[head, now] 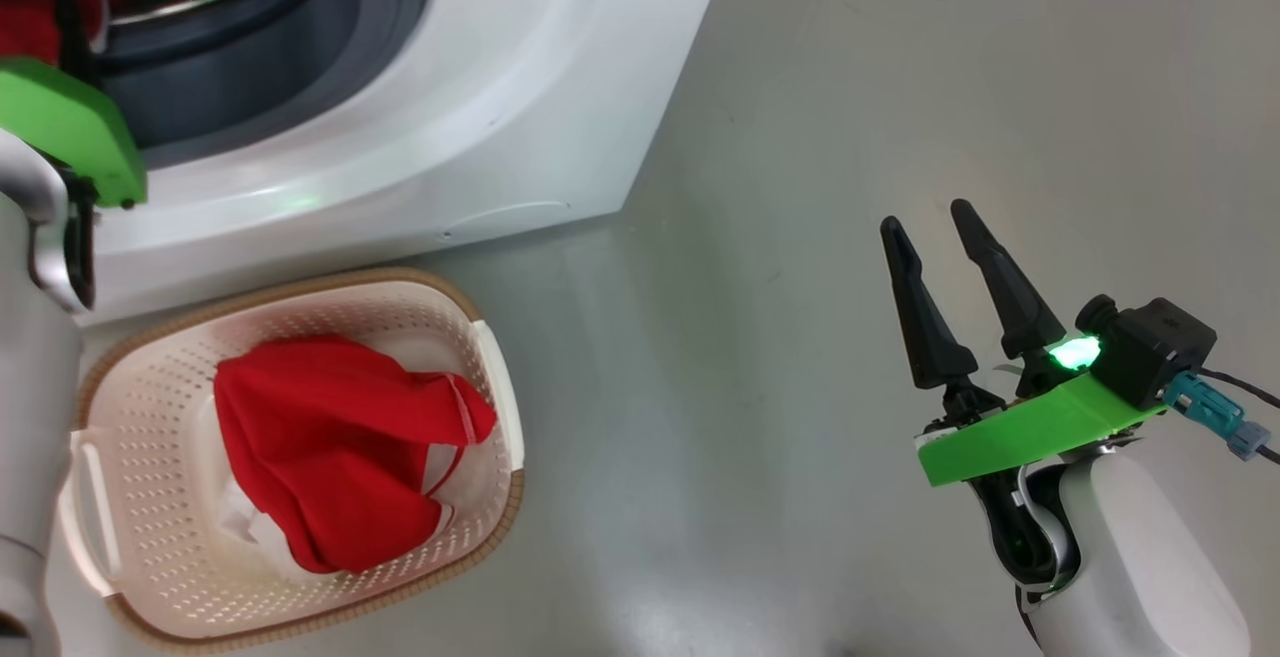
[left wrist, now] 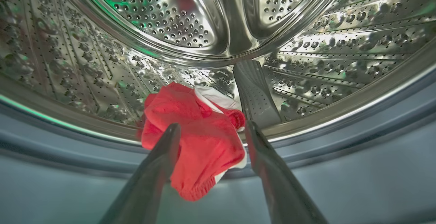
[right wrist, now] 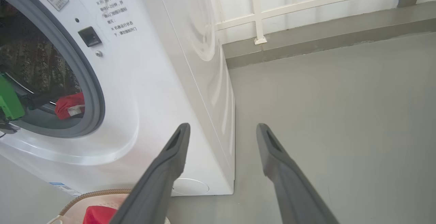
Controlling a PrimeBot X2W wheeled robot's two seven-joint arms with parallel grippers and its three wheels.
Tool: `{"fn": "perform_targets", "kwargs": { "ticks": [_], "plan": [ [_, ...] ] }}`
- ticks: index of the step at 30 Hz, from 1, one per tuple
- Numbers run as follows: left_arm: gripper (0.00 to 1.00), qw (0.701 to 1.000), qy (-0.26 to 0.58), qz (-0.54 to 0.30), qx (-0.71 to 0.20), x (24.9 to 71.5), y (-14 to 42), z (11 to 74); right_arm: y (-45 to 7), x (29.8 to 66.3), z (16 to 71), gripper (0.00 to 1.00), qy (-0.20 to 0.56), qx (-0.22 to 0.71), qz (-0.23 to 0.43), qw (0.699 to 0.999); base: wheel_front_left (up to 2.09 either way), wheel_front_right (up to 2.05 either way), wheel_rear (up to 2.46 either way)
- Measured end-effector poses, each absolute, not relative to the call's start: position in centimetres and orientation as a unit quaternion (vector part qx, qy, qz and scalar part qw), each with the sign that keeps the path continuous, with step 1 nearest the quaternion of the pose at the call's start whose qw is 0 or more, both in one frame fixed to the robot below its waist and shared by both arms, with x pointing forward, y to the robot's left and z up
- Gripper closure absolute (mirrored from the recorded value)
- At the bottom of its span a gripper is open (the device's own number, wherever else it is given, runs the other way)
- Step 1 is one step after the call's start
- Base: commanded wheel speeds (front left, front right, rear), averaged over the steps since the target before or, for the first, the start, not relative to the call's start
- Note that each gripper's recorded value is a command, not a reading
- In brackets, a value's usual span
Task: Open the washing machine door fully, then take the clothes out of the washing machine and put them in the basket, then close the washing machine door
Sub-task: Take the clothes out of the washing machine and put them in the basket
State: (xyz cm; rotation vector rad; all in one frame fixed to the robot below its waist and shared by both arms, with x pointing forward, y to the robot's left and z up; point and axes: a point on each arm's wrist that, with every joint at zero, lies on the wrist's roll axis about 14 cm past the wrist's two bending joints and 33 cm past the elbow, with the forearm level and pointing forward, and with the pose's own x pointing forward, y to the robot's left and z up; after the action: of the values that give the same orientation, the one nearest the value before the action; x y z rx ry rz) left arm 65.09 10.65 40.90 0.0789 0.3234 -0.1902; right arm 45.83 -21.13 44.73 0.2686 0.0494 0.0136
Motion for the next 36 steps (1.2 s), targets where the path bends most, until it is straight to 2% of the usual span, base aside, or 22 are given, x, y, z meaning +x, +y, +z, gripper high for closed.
{"fn": "perform_targets", "kwargs": {
  "ticks": [16,23,28,30,31,32,33,36],
  "plan": [
    [0.00,0.969,0.229,-0.054,0.074,67.1,11.9,37.1,-21.6,46.3,43.1,0.00,0.040,0.135,-0.007,0.990,0.00,0.00,0.00],
    [0.00,0.953,0.285,-0.042,0.089,66.1,12.9,35.3,-21.7,46.2,43.1,0.00,0.041,0.135,-0.008,0.990,0.00,0.00,0.00],
    [0.00,0.952,0.289,-0.041,0.092,66.2,12.9,35.3,-21.6,46.2,43.1,0.00,0.041,0.135,-0.008,0.990,0.00,0.00,0.00],
    [0.53,0.951,0.292,-0.040,0.093,66.2,13.0,35.3,-21.6,46.2,43.0,0.00,0.042,0.136,-0.007,0.990,0.00,0.00,0.00],
    [0.64,0.951,0.293,-0.040,0.093,66.2,13.0,35.3,-21.6,46.2,43.0,0.00,0.042,0.136,-0.007,0.990,0.00,0.00,0.00],
    [0.85,0.950,0.294,-0.040,0.094,66.1,13.1,35.2,-21.5,46.2,43.0,0.00,0.042,0.136,-0.007,0.990,0.00,0.00,0.00],
    [1.00,0.950,0.294,-0.040,0.095,66.1,13.1,35.2,-21.5,46.2,43.0,0.00,0.042,0.136,-0.007,0.990,0.00,0.00,0.00],
    [1.00,0.950,0.293,-0.041,0.096,66.1,13.1,35.2,-21.5,46.2,42.9,0.00,0.043,0.136,-0.007,0.990,0.00,0.00,0.00]
  ]
}}
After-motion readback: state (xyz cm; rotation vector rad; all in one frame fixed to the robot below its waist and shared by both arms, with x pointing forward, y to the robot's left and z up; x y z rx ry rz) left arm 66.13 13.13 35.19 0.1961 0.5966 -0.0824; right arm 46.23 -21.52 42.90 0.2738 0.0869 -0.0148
